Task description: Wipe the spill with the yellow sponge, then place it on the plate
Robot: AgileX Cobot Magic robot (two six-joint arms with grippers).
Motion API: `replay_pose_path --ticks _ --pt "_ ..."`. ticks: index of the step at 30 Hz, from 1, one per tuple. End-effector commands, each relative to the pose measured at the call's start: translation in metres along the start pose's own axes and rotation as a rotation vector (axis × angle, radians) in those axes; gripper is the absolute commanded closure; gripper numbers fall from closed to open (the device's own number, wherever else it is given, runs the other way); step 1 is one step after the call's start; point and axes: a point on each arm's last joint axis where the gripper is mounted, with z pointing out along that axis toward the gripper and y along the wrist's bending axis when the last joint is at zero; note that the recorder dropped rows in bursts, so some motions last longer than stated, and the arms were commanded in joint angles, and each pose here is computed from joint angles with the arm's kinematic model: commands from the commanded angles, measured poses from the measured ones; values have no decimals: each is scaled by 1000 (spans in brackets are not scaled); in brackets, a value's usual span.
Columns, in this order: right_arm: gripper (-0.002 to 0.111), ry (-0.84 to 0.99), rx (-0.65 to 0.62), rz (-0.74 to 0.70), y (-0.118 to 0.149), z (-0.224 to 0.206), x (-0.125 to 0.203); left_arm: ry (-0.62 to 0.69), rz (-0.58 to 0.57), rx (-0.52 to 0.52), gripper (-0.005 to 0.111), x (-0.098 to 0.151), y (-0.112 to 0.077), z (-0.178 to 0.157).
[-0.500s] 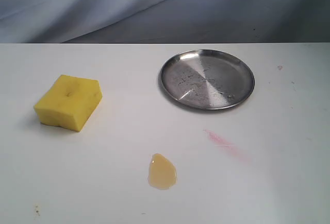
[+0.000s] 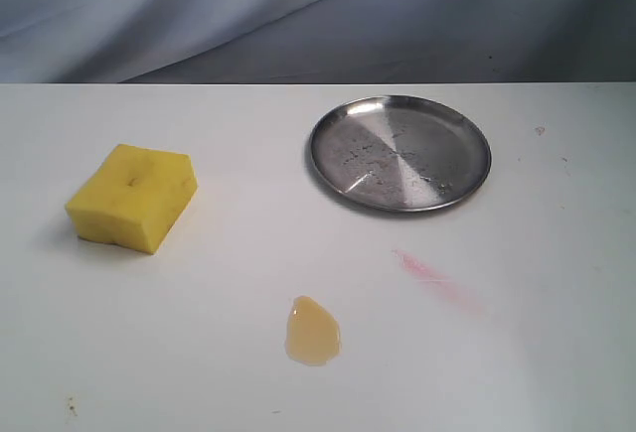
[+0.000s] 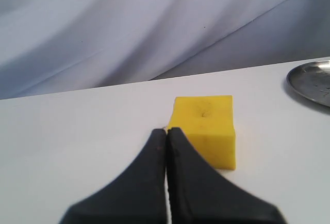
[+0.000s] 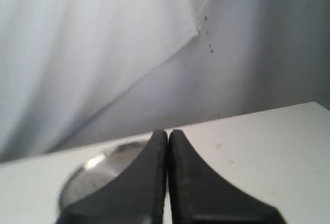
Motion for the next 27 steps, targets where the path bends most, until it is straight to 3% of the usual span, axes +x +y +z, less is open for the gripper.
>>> replay_pose_path --ticks 1,6,9,15,20,27 --pt "108 -142 -8 265 -1 -2 -14 -13 -7 -3 107 -2 0 0" --pt "108 -15 -44 207 16 3 -52 -13 -7 -3 107 -2 0 0" --pt "108 123 -76 61 28 16 -78 -13 -7 -3 107 -2 0 0" --pt "108 335 -305 -92 62 64 -111 -13 -7 -3 107 -2 0 0" --pt "108 493 -507 -118 98 115 -114 -13 -7 -3 107 -2 0 0" --pt "108 752 -736 -159 173 188 -78 -13 -7 -3 107 -2 0 0"
